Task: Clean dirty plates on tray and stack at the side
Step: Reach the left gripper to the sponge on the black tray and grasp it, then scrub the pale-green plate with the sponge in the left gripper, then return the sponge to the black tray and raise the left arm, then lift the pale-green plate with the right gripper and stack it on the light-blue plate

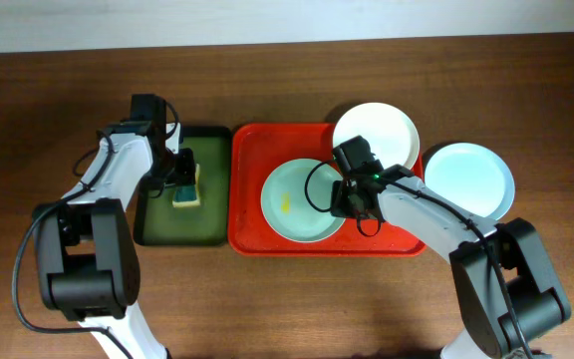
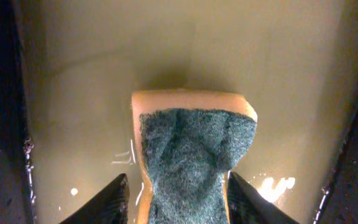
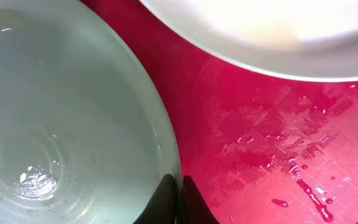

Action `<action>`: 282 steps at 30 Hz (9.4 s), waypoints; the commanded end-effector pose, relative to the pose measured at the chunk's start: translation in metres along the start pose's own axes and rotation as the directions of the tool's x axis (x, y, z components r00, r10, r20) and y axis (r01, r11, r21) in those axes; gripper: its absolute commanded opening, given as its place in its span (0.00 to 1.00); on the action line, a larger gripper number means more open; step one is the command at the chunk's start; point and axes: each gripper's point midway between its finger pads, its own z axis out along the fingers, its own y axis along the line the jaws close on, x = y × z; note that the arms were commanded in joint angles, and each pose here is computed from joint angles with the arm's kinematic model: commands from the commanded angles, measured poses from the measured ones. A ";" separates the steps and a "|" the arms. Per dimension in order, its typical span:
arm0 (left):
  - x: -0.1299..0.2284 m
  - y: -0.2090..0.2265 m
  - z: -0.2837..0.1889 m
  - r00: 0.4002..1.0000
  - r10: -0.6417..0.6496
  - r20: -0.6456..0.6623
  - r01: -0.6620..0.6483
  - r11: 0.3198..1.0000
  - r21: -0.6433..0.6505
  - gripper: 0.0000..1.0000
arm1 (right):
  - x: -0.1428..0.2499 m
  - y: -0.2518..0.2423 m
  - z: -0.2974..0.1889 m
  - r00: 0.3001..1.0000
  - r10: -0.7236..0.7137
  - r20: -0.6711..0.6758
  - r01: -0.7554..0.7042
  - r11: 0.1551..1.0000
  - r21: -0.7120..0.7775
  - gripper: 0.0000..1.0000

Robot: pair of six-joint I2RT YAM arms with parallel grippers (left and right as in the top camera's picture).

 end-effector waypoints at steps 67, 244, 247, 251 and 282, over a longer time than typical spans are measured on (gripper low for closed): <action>-0.019 -0.050 -0.126 0.954 0.159 0.252 -0.141 0.986 -0.089 0.00 | 0.001 0.032 -0.006 0.995 0.083 -0.051 -0.091 0.980 -0.179 0.04; -0.057 0.103 -0.160 0.827 -0.433 0.357 0.430 0.898 0.094 0.99 | -0.071 0.251 -0.282 0.158 -0.539 0.827 0.270 0.830 0.489 0.04; -0.057 0.103 -0.160 0.828 -0.433 0.357 0.429 0.898 0.094 0.99 | -0.072 0.251 -0.284 0.156 -0.530 0.834 0.269 0.835 0.481 0.04; -0.057 0.103 -0.160 0.828 -0.433 0.357 0.429 0.898 0.094 1.00 | -0.073 0.251 -0.285 0.156 -0.524 0.837 0.264 0.839 0.476 0.04; -0.057 0.103 -0.160 0.827 -0.433 0.357 0.430 0.898 0.094 0.99 | -0.067 -0.281 -0.161 0.700 0.659 0.274 -0.714 0.644 0.274 0.04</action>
